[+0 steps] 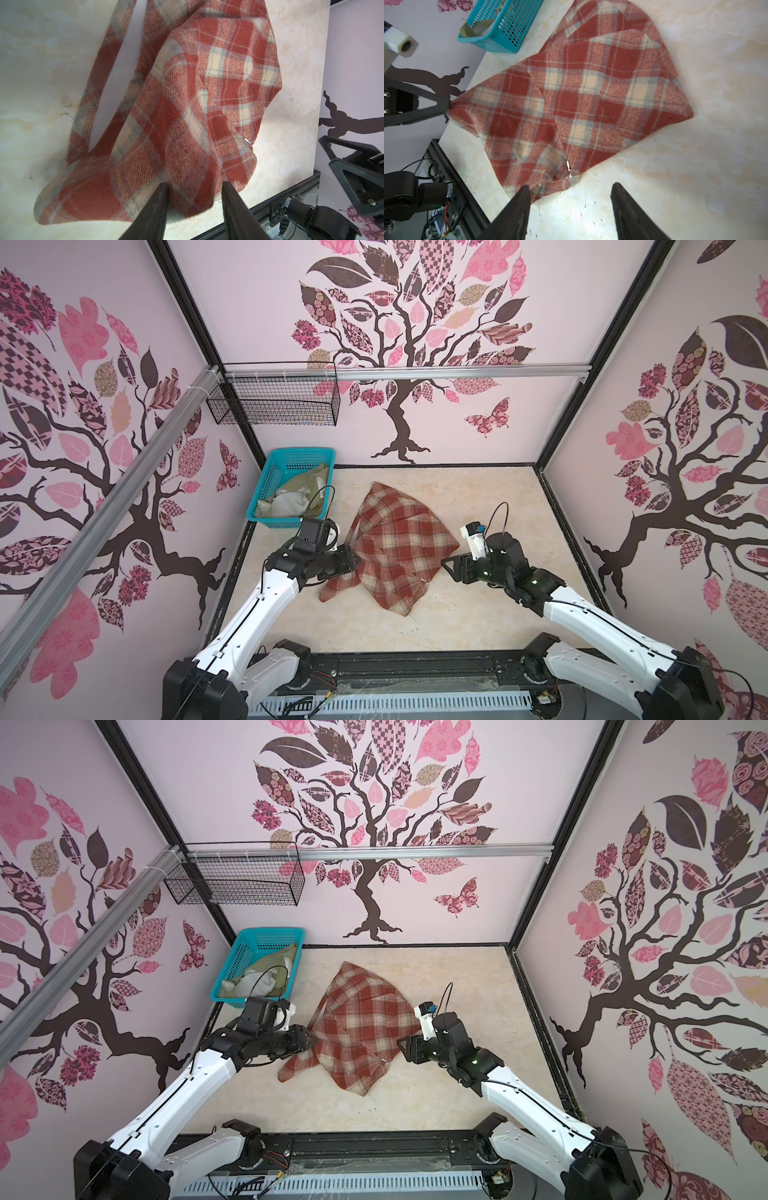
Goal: Fold and stack skirts
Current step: Rotate the skirt at the center of the table.
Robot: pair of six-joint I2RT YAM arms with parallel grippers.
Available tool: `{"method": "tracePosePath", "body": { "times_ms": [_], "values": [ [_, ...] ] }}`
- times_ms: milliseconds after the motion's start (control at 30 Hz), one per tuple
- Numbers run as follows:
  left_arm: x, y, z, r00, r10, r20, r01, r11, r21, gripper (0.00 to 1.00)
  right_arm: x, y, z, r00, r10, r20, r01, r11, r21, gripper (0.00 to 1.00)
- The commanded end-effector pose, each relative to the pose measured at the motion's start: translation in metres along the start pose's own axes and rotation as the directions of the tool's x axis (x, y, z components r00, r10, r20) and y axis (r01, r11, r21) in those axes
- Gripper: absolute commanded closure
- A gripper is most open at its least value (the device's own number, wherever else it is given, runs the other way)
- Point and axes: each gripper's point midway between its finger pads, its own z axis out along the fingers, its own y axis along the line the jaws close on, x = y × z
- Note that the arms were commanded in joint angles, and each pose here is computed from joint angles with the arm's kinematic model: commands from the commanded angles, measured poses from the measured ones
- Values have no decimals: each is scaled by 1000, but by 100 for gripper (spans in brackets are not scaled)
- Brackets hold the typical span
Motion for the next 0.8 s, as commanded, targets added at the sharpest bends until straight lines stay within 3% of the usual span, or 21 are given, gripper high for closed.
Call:
{"method": "tracePosePath", "body": {
  "times_ms": [0, 167, 333, 533, 767],
  "values": [
    [12, 15, -9, 999, -26, -24, 24, 997, -75, 54, -28, 1, 12, 999, -18, 29, 17, 999, 37, 36],
    [8, 21, -8, 999, -32, -13, 30, 993, -116, 55, -57, -30, 50, 999, 24, 45, -29, 992, 120, 38],
    [-2, 25, 29, 997, -81, -11, 80, 992, -100, 60, -74, -85, 88, 987, 150, 54, -158, 970, 187, 45],
    [-13, 35, 75, 992, -106, -66, 97, 986, -136, 67, -59, -115, 125, 983, 184, -17, -173, 948, 269, 51],
    [-36, 38, 102, 995, -77, -59, 66, 983, -172, 68, -27, -129, 135, 965, 251, -79, -217, 928, 302, 59]
  ]
}}
